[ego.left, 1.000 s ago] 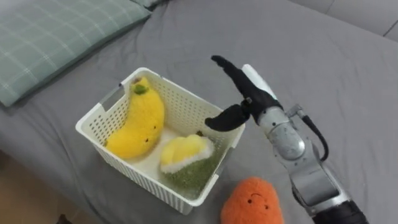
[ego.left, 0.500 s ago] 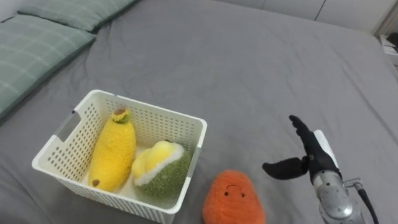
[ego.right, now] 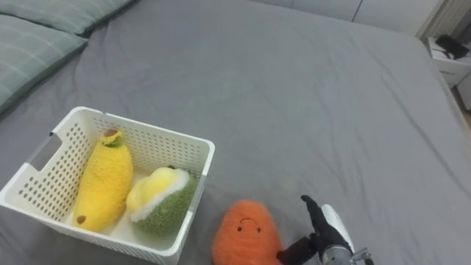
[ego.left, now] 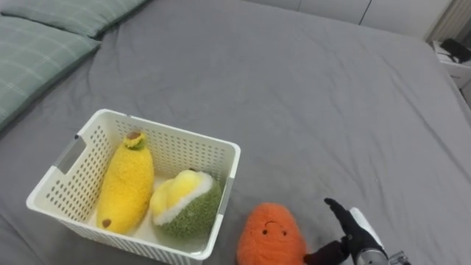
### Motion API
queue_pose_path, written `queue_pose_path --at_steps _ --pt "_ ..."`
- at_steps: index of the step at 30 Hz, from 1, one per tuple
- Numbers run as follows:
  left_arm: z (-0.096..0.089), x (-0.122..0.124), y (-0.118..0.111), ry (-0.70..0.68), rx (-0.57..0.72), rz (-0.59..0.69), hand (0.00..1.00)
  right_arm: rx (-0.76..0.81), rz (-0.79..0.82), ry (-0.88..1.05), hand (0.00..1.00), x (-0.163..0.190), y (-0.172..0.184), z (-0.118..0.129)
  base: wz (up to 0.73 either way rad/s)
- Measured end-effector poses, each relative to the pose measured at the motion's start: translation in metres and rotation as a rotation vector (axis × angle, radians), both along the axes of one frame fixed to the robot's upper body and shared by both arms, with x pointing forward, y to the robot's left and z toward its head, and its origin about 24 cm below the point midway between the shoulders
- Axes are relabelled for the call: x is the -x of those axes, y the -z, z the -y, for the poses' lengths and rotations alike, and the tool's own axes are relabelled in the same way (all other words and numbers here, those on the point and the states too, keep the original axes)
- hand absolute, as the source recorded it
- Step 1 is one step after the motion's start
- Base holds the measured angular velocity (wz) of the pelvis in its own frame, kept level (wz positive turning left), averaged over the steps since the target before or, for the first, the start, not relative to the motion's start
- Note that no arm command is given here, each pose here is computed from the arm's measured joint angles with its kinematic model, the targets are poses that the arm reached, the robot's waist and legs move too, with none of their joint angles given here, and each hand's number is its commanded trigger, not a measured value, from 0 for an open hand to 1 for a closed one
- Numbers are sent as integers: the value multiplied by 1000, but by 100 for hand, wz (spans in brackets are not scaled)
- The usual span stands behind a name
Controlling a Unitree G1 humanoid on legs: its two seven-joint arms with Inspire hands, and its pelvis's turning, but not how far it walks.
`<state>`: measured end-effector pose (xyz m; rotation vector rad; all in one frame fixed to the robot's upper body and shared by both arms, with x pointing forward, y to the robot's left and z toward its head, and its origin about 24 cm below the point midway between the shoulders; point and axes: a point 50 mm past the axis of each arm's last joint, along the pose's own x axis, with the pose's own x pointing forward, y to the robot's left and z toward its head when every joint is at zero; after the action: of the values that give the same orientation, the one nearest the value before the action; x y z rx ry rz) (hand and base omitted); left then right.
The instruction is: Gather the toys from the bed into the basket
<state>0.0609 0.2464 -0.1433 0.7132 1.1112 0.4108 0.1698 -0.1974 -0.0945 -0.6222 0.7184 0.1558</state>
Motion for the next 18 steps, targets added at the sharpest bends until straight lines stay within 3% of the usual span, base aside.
queue_pose_path --at_steps 7,8,9,11,18 --pt "5 -4 1 24 10 6 0 1 -13 -154 0 -8 -2 -23 1" --pt "6 -5 1 29 13 7 0 -6 -17 -178 11 -11 -3 -26 5" --pt "6 -5 1 32 14 7 0 -8 -17 -192 11 -13 -3 -28 8" --pt "7 -6 1 41 18 8 0 -18 -15 -224 100 -16 -5 -34 11" --pt "12 -8 2 65 30 2 0 -41 -22 -306 100 -21 -6 -50 12"
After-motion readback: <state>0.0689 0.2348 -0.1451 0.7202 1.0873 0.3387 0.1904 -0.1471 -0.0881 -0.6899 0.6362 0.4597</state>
